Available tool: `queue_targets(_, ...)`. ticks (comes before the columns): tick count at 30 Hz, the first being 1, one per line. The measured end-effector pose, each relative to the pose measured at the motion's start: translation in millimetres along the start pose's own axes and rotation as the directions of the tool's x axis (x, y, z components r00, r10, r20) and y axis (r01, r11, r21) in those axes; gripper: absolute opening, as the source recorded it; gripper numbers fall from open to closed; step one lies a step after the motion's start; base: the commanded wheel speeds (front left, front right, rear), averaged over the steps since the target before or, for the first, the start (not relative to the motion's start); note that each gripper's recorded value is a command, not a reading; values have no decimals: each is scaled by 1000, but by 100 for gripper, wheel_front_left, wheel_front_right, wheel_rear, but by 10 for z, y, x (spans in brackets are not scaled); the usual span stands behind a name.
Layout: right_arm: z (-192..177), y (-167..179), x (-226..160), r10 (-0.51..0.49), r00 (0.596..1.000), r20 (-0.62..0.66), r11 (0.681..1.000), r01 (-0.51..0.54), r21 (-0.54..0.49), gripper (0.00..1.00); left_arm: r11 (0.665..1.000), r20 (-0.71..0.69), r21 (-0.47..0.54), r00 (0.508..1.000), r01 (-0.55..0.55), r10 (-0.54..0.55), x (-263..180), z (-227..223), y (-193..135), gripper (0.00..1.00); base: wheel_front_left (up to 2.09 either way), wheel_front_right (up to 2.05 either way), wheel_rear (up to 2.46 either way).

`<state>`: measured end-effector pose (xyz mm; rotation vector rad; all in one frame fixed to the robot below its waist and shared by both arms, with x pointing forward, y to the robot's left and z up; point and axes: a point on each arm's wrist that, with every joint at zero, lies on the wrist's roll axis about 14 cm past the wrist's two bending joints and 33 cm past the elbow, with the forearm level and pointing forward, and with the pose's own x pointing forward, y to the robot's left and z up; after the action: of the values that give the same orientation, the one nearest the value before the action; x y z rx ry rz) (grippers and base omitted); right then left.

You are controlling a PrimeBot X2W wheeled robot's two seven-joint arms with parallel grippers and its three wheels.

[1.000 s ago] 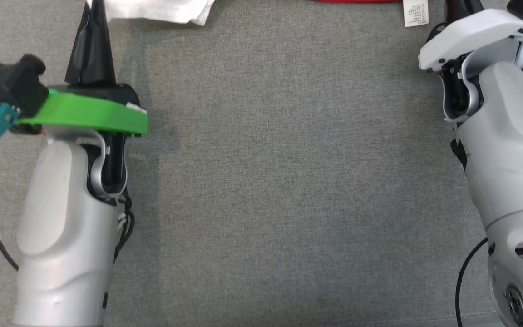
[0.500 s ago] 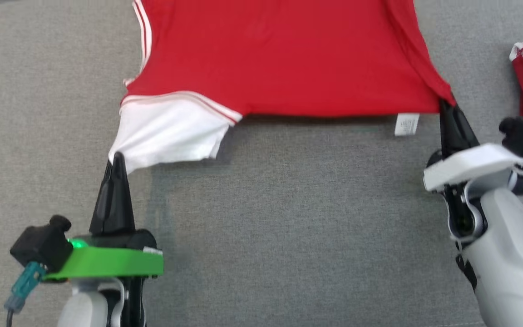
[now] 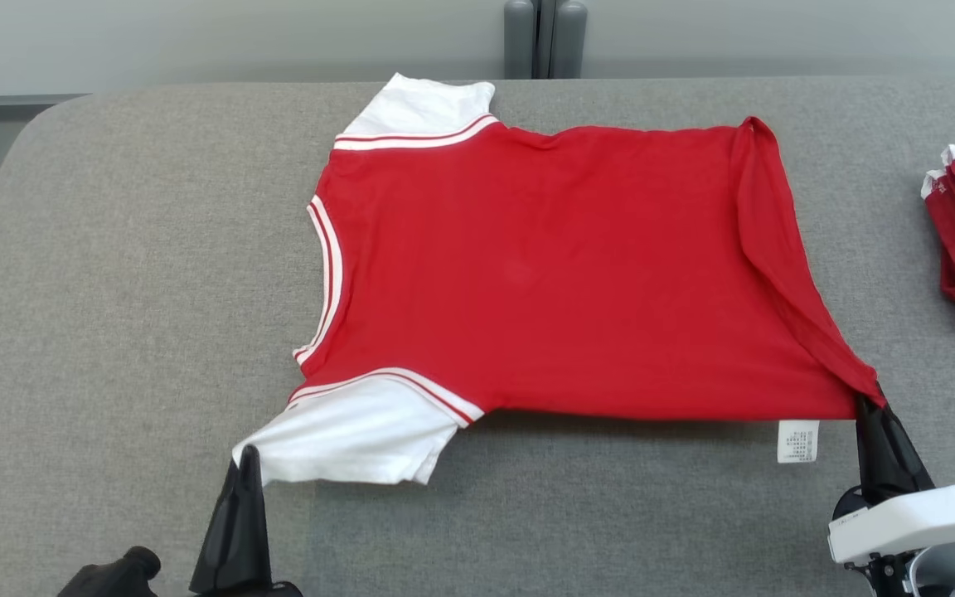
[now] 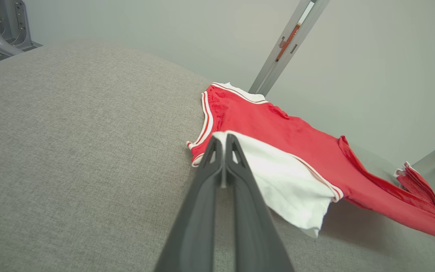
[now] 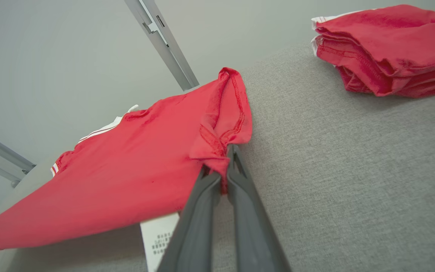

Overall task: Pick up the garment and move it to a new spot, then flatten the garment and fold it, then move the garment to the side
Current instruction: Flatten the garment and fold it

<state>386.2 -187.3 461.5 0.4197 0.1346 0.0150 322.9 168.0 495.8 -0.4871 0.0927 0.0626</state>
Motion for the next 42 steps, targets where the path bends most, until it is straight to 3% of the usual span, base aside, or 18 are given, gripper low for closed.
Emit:
queue_targets(6,-80,-6,-120,-11,998,-62,1000,12,14,0,1000,-98,-2,995,8,-8,-60,-248,-29,0,0,0,0)
queue_targets(18,-423,-142,-79,-58,987,-147,995,69,69,0,999,-150,-19,988,41,-44,118,-435,-94,0,0,0,0)
queue_targets(30,-333,9,441,-14,997,-80,994,23,104,0,977,-56,69,978,204,-200,1058,-223,-412,0,0,0,0)
queue_targets(42,-233,-201,858,-70,997,-31,994,72,84,0,958,-54,125,966,256,-251,1852,-399,-526,0,0,0,0)
